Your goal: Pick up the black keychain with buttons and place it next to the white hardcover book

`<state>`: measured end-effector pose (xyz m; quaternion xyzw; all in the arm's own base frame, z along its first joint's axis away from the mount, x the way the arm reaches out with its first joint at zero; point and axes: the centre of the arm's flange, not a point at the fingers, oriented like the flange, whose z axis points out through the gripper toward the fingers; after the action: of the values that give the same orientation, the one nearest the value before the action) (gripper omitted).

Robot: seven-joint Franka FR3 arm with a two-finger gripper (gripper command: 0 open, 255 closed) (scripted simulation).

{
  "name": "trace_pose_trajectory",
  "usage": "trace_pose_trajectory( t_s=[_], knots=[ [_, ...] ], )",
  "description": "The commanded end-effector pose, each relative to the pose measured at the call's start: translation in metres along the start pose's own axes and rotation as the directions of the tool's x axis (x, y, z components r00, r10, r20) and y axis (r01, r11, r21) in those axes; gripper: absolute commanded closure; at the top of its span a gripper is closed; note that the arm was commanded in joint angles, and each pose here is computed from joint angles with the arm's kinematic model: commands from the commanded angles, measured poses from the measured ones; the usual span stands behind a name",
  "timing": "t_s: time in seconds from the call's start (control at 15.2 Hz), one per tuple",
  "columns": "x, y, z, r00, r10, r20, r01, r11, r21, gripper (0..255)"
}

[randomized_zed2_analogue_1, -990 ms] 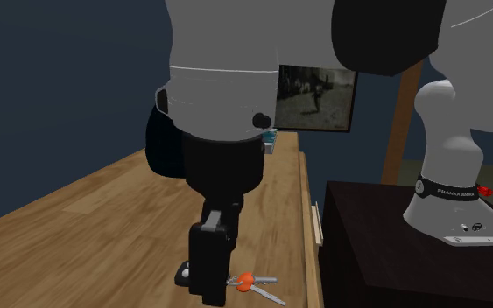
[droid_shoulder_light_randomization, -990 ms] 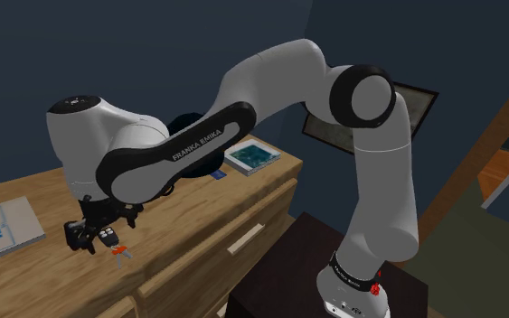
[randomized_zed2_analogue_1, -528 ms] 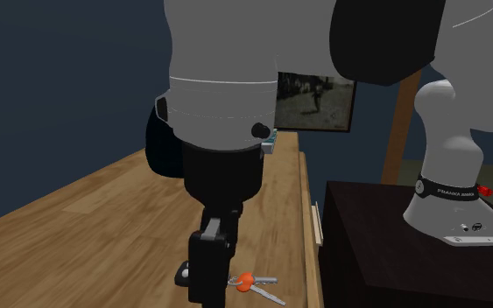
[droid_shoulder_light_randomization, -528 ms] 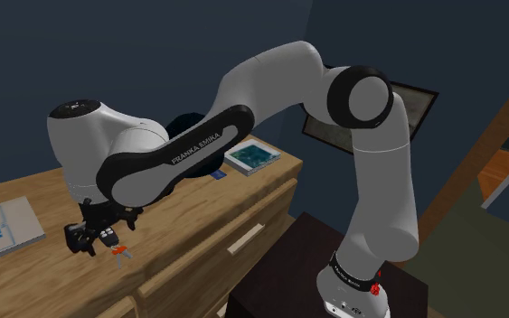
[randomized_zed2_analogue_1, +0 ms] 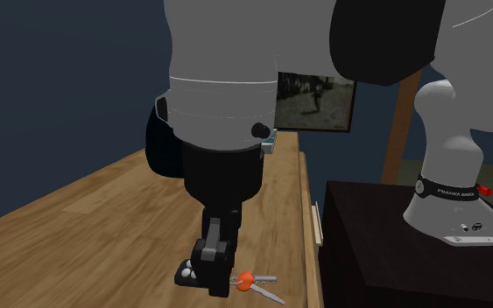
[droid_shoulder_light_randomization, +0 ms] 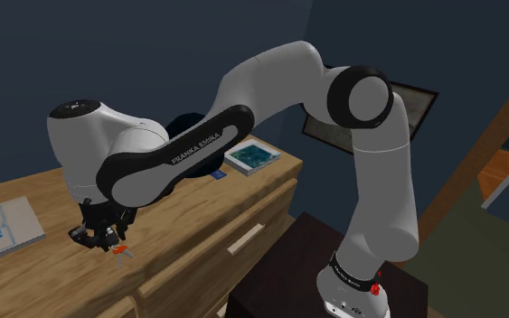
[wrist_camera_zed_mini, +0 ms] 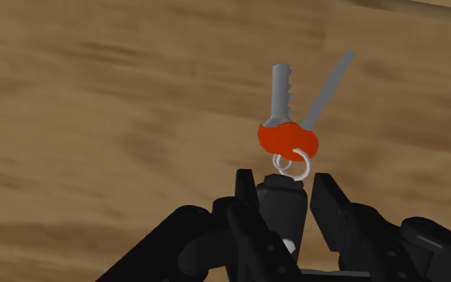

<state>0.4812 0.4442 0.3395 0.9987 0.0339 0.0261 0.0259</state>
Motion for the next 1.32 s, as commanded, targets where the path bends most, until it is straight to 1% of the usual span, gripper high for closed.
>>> trace_pose_trajectory(
  t_s=[0.0, 0.13, 1.25],
  knots=[
    [0.0, 0.0, 0.0, 1.0, 0.0, 0.0, 0.0, 1.0, 0.0, 255],
    [0.0, 0.0, 0.0, 1.0, 0.0, 0.0, 0.0, 1.0, 0.0, 255],
    [0.005, 0.005, -0.09, 1.0, 0.0, 0.0, 0.0, 1.0, 0.0, 255]
  ],
)
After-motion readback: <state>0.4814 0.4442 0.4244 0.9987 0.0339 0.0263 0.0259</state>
